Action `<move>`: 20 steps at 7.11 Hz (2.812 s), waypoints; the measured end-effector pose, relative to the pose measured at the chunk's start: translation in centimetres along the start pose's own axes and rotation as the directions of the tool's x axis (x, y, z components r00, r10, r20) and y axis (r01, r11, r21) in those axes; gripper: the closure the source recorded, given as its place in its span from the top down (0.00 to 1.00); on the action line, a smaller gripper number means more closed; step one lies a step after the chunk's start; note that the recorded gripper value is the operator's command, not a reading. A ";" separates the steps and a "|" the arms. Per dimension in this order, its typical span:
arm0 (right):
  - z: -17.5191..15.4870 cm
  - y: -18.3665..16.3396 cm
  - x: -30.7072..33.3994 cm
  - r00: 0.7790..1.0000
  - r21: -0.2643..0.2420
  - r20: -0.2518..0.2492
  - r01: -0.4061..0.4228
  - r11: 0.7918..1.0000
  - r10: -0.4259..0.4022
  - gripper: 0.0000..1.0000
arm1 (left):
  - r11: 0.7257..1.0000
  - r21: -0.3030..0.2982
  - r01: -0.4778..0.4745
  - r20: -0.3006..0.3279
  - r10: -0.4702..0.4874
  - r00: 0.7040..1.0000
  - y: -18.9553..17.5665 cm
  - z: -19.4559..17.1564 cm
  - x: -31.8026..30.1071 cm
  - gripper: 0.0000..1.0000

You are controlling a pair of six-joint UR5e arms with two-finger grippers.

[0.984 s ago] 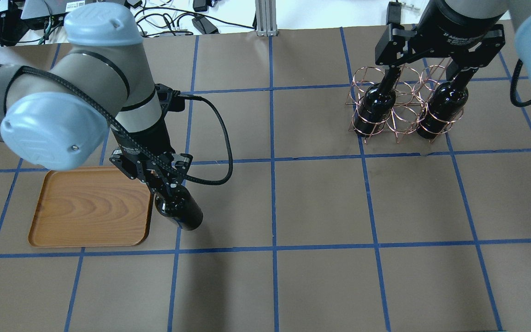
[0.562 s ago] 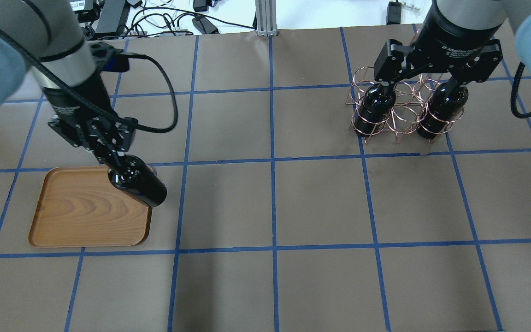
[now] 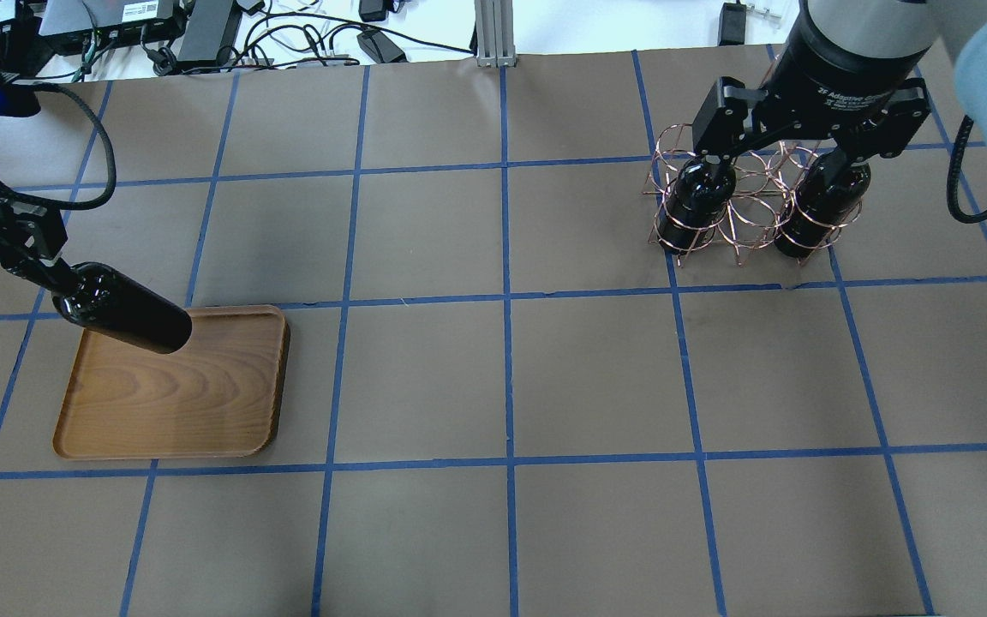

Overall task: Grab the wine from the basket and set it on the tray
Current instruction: 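Lift the bottle with the left gripper and tilt it over the tray, then lay the bottle down on the tray and open the left gripper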

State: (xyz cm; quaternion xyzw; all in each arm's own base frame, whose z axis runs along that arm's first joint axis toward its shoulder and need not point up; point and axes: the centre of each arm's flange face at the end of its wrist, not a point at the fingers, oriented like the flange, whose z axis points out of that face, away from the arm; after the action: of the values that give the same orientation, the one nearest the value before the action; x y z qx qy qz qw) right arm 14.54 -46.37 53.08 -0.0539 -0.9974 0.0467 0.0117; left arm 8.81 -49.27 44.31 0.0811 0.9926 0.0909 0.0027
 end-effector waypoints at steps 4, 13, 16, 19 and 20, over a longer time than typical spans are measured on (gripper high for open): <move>0.0 0.0 -0.5 0.999 -0.007 0.053 -0.006 1.000 0.006 1.00 | 0.997 -0.074 -0.006 -0.018 0.005 1.000 -0.7 4.3 -1.7 0.00; 0.0 0.0 -0.2 1.000 -0.001 0.009 0.012 1.000 -0.012 1.00 | 0.991 -0.131 -0.011 -0.009 0.010 1.000 -1.6 6.0 -2.0 1.00; 0.0 0.0 -0.2 1.000 0.001 0.009 0.011 1.000 -0.011 1.00 | 0.993 -0.115 -0.015 0.005 0.016 1.000 -1.4 4.6 -1.2 1.00; 0.0 0.0 -0.2 1.000 0.002 0.009 0.011 1.000 -0.011 1.00 | 0.999 -0.025 0.026 0.025 -0.025 0.999 1.2 -2.2 2.8 1.00; 0.0 0.0 -0.2 1.000 0.002 0.009 0.011 1.000 -0.011 1.00 | 0.998 0.007 0.062 0.017 -0.062 0.998 1.4 -3.8 4.6 1.00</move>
State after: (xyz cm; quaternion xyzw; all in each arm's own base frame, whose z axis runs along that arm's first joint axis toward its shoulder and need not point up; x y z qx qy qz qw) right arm 14.70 -46.42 53.08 -0.0481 -0.9977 0.0478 0.0076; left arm 4.40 -47.80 48.34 0.0509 0.9948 0.0869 0.0140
